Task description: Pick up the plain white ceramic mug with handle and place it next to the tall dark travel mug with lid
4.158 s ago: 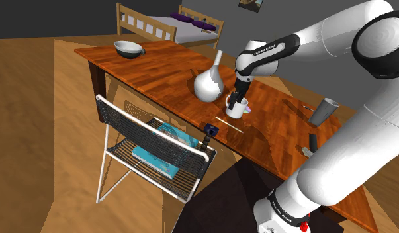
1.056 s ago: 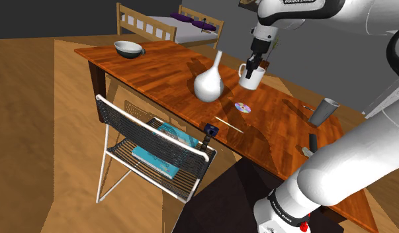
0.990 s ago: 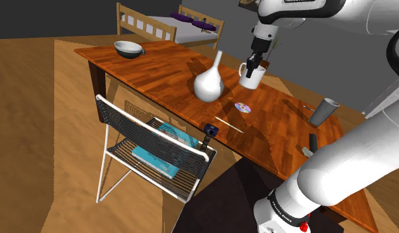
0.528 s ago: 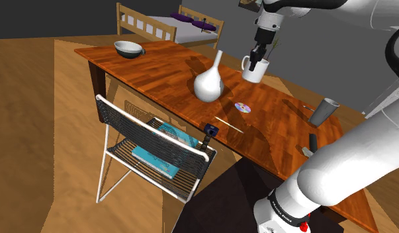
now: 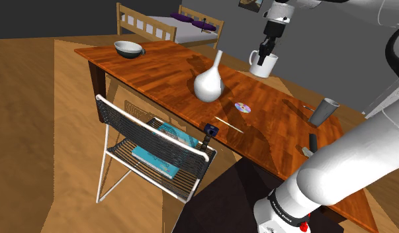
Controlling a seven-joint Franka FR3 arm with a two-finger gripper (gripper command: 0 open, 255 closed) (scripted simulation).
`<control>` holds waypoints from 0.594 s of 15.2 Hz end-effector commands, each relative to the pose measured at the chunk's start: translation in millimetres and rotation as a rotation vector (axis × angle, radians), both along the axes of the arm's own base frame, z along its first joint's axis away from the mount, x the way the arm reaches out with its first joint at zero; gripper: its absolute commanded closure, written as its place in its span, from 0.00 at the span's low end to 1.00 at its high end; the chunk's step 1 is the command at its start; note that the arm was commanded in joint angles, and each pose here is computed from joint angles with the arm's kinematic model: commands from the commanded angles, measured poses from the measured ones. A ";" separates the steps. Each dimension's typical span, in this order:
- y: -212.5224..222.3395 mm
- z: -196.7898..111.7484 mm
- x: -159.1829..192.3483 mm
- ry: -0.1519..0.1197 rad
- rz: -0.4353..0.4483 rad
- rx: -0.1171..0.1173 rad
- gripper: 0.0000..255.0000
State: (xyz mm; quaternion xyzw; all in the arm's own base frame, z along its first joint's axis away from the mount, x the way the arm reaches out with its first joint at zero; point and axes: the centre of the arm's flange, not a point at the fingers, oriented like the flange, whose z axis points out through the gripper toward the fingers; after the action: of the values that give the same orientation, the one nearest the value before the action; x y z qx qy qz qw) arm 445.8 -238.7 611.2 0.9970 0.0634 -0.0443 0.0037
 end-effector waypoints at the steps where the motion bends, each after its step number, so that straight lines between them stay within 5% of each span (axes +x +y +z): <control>1: -20.3 -1.1 -14.8 0.000 0.001 0.000 1.00; 9: -105.2 -0.9 -77.6 0.000 0.001 0.000 1.00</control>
State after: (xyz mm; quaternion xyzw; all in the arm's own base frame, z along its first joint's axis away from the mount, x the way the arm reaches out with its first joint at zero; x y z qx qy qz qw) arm 378.7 -333.1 609.6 0.9970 0.0628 -0.0446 0.0037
